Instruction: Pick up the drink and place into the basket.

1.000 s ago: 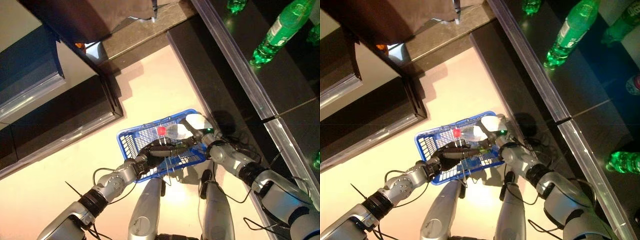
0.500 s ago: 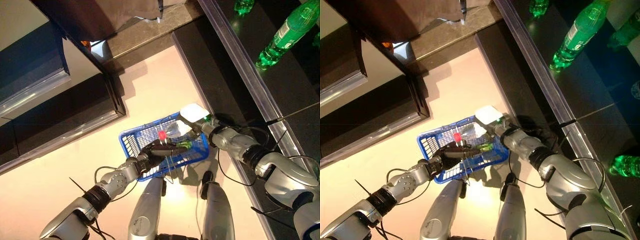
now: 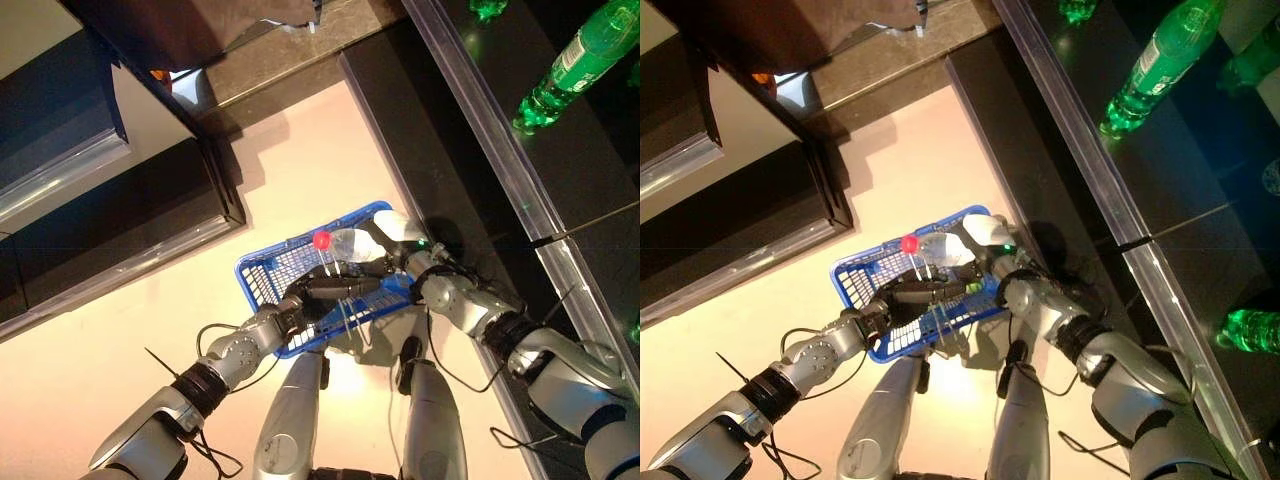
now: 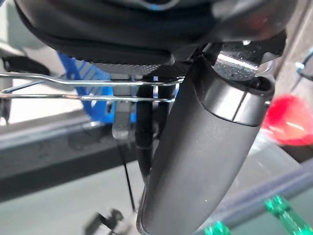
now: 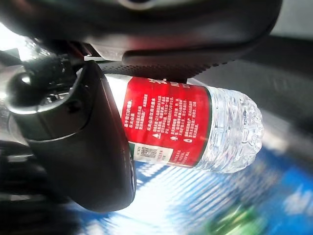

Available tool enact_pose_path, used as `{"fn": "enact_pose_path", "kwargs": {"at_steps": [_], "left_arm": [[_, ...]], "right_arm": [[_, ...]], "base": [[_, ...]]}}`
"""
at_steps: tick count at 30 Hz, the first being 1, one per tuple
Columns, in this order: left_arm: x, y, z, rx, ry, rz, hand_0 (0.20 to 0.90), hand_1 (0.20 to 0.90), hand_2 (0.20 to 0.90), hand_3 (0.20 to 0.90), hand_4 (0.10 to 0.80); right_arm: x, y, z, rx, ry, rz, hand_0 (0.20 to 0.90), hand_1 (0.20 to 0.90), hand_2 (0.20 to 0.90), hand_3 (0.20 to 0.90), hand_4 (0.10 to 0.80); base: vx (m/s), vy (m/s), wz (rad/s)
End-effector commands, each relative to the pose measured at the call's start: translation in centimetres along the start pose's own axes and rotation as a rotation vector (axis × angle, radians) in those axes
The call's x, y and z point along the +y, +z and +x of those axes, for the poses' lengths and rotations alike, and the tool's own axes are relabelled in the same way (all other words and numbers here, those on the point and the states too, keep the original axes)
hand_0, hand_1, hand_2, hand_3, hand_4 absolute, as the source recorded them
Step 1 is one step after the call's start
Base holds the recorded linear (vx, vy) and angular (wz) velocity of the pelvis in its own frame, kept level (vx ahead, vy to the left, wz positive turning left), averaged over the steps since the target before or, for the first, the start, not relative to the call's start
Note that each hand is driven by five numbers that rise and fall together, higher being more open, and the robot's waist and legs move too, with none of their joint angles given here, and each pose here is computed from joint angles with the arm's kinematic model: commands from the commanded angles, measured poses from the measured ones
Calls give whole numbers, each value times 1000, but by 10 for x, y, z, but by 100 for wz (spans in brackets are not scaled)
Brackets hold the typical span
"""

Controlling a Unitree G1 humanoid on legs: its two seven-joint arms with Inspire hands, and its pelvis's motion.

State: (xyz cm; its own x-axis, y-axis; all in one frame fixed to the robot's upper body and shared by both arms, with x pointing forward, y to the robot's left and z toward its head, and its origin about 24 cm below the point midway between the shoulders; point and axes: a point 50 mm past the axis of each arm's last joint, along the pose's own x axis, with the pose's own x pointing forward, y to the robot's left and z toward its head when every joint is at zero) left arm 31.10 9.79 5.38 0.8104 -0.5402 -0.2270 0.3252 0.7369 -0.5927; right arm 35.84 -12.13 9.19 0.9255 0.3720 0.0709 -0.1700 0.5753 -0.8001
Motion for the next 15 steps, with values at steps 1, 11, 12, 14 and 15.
{"fn": "enact_pose_path", "kwargs": {"at_steps": [1,11,12,14,15], "left_arm": [[-122,89,-10,-379,-588,59,300,300,300,200,100],[-114,103,-21,-502,-553,60,300,300,300,200,100],[-113,105,-23,-520,-551,62,300,300,300,200,100],[-112,110,-28,-548,-553,69,300,300,300,200,100],[-113,113,-31,-566,-553,72,300,300,300,200,100]], "right_arm": [[-53,109,21,-496,-258,392,300,300,300,200,100],[-44,85,12,-432,-271,614,300,300,300,200,100],[-42,83,10,-424,-270,622,300,300,300,200,100],[-40,78,7,-414,-276,656,300,300,300,200,100],[-39,74,5,-407,-289,677,300,300,300,200,100]], "base": [[0,0,0],[0,0,0],[0,0,0],[0,0,0],[0,0,0]]}}
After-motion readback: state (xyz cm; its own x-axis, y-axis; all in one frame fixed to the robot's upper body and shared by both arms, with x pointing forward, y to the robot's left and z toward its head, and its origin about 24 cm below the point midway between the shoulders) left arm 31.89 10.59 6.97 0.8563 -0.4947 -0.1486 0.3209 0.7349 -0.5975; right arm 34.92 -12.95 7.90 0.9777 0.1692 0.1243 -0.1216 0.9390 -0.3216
